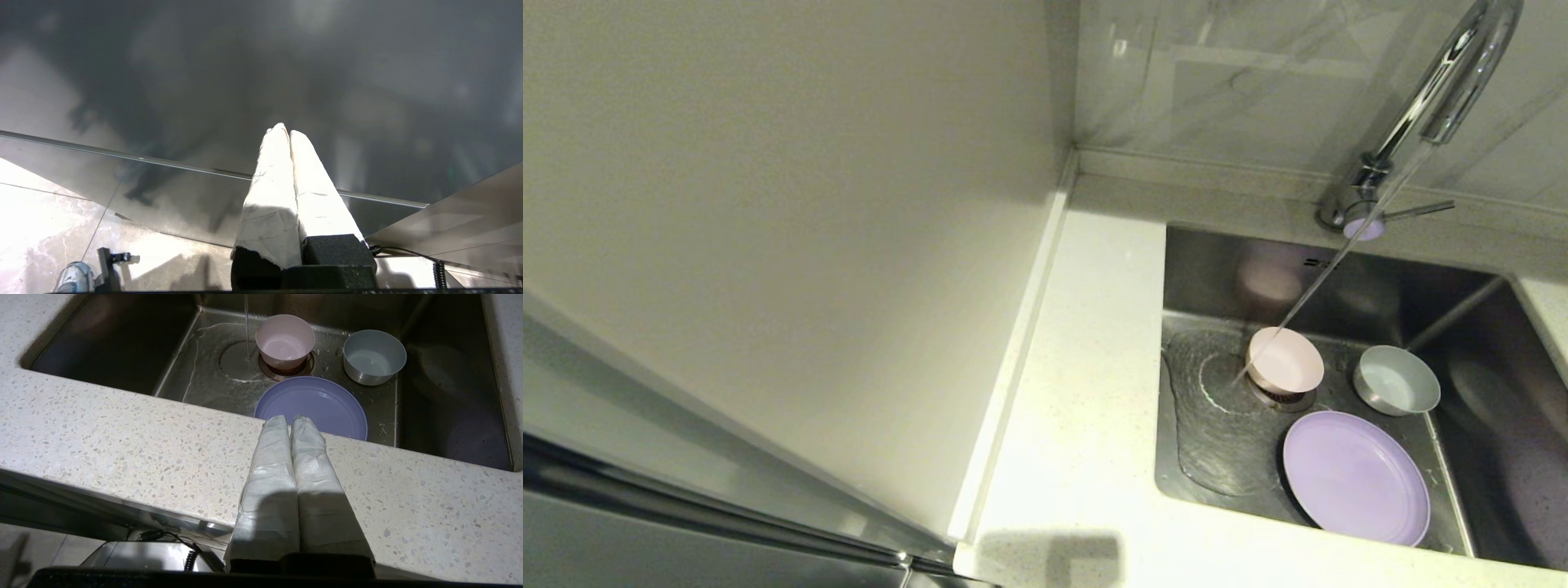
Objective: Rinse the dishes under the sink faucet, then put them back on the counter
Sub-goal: Turn off the faucet
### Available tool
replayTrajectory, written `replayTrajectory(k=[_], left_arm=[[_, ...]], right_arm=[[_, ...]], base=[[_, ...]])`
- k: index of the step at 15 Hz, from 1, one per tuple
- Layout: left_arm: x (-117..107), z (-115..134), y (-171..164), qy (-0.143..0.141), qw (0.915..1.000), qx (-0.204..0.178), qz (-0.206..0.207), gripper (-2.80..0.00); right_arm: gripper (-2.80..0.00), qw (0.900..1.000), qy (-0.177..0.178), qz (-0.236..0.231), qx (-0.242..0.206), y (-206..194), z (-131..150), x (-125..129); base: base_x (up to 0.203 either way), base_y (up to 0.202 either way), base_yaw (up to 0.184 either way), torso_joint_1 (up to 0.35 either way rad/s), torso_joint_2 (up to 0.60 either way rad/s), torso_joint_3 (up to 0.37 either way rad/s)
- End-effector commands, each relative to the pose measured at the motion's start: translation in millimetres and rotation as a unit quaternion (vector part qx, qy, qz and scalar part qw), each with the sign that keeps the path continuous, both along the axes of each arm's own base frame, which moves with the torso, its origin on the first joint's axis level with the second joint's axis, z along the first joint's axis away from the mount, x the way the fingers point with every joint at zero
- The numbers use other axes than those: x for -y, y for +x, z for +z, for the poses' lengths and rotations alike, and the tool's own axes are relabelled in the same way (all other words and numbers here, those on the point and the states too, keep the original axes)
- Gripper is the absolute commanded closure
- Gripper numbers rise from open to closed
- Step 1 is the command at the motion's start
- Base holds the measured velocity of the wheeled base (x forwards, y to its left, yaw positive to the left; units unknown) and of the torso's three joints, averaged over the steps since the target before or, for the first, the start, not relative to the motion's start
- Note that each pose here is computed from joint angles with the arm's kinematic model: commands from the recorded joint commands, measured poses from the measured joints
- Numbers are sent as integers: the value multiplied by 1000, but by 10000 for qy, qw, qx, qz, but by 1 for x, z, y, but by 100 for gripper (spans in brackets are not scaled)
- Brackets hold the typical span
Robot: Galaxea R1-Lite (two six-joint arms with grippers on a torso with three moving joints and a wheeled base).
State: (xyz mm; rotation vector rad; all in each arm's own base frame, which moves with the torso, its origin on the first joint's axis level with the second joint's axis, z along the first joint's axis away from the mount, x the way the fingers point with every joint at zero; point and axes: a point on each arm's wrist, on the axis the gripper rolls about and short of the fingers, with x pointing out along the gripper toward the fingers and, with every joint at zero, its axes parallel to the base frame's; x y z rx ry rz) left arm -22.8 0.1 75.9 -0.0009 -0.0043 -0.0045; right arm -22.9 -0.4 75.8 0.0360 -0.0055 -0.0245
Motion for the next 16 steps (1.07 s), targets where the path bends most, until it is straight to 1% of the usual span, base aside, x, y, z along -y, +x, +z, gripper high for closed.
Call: replayTrajectory(k=[1, 14, 15, 16], left_arm=[[0, -1, 0, -3, 10000, -14, 0, 0], [0, -1, 0, -3, 10000, -14, -3, 0], [0, -1, 0, -3, 10000, -14, -5, 0], [0, -1, 0, -3, 10000, -14, -1, 0]], right_arm=[[0, 10000, -3, 0, -10, 0, 0, 0], [0, 10000, -69, 34, -8, 0, 0, 0], [0, 9998, -172, 82, 2, 0, 0, 0], [0, 9989, -455, 128, 76, 0, 2, -1]], base=[[0, 0, 0, 0, 0, 0], [0, 0, 0, 0, 0, 0], [0, 0, 0, 0, 0, 0], [0, 0, 0, 0, 0, 0]])
